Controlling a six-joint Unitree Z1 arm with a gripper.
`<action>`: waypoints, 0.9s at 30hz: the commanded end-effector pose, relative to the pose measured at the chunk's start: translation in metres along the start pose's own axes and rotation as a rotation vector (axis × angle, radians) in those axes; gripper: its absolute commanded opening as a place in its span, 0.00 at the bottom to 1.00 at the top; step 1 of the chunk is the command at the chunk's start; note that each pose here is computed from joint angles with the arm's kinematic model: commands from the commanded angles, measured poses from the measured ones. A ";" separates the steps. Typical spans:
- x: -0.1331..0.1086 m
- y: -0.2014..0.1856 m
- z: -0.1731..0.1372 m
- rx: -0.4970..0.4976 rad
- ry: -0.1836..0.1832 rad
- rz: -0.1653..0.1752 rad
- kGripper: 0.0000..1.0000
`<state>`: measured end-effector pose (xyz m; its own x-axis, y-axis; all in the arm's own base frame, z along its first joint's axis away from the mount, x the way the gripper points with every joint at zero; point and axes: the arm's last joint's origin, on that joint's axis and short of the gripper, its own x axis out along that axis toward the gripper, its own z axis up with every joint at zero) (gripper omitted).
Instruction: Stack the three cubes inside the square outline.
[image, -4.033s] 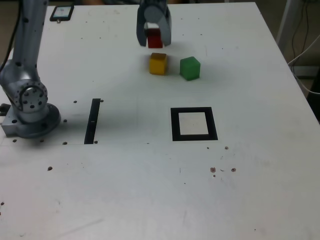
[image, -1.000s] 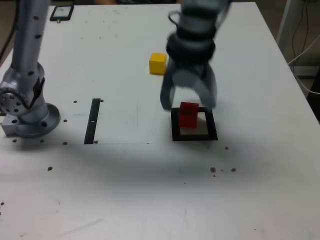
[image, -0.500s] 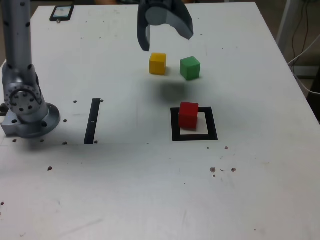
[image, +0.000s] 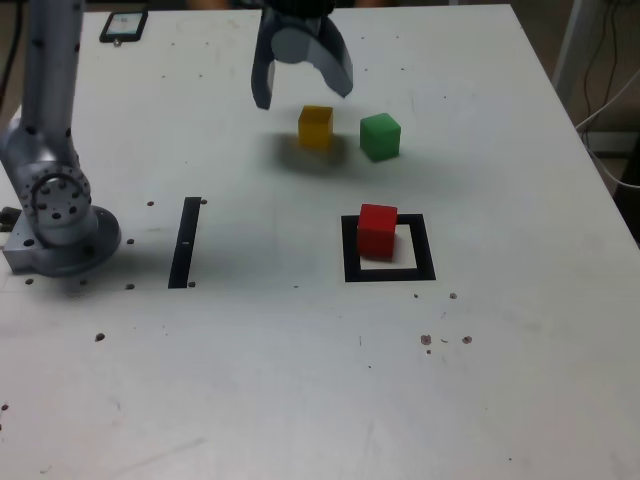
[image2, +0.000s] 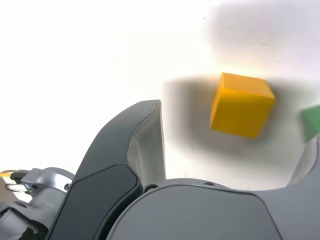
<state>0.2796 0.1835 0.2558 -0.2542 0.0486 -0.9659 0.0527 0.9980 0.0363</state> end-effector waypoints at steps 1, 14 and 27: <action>0.008 0.002 0.002 0.009 0.014 -0.006 0.99; 0.044 0.005 0.021 0.054 0.009 -0.059 0.95; 0.038 0.011 0.025 0.045 -0.013 0.004 0.59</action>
<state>0.2951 0.1958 0.2067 -0.2602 0.0402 -0.9647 0.0960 0.9953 0.0156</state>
